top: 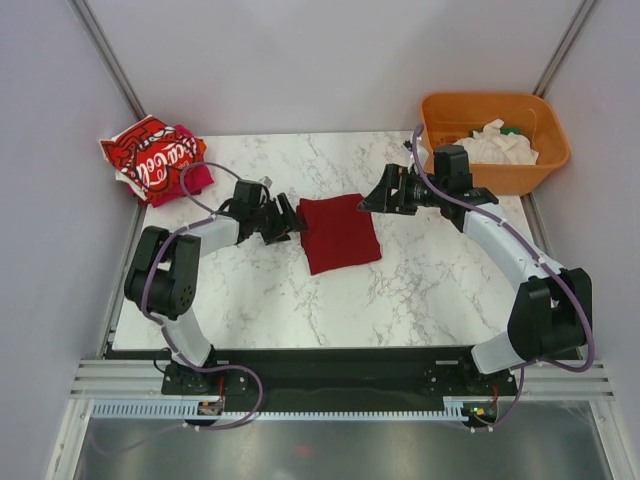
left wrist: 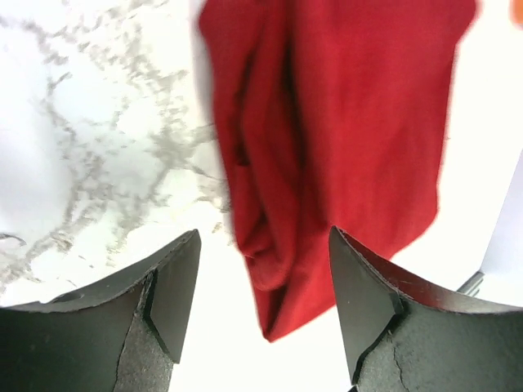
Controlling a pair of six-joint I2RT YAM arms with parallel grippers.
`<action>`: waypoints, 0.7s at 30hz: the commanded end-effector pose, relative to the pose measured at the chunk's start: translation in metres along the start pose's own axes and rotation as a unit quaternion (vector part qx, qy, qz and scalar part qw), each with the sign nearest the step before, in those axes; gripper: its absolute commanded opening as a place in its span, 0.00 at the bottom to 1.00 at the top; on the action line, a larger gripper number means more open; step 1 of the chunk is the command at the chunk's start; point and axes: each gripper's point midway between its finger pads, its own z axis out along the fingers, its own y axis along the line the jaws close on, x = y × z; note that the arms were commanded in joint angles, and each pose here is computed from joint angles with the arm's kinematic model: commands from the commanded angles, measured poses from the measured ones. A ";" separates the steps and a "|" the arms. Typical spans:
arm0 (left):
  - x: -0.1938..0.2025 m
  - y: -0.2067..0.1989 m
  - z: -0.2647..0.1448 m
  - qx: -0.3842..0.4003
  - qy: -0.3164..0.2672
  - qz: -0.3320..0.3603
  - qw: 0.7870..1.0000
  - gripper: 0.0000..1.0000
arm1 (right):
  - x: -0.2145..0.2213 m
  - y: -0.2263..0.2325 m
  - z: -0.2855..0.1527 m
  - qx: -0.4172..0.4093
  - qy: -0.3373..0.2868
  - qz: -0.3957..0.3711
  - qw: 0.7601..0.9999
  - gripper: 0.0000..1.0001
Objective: Fold and stack the t-shirts
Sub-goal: Neatly place the folded tshirt to the corner
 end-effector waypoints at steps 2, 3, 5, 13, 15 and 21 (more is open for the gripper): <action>-0.016 -0.046 -0.022 0.055 -0.023 0.052 0.997 0.72 | -0.003 0.009 -0.004 -0.011 -0.008 -0.016 1.000 0.98; -0.010 -0.054 -0.019 0.066 -0.012 0.062 0.996 0.73 | -0.002 0.008 -0.003 -0.011 -0.006 -0.016 1.000 0.98; -0.004 -0.062 -0.014 0.070 -0.004 0.070 0.995 0.75 | -0.001 0.008 -0.003 -0.011 -0.006 -0.015 1.000 0.98; 0.042 -0.012 0.032 -0.029 0.048 0.027 0.998 0.77 | 0.001 0.007 -0.005 -0.007 -0.006 -0.017 1.000 0.98; 0.045 0.000 0.034 -0.052 0.046 0.014 0.997 0.74 | 0.001 0.007 -0.005 -0.006 -0.006 -0.018 1.000 0.98; 0.036 -0.006 0.016 -0.056 0.019 0.035 0.998 0.74 | 0.002 0.006 -0.004 -0.004 -0.004 -0.018 1.000 0.98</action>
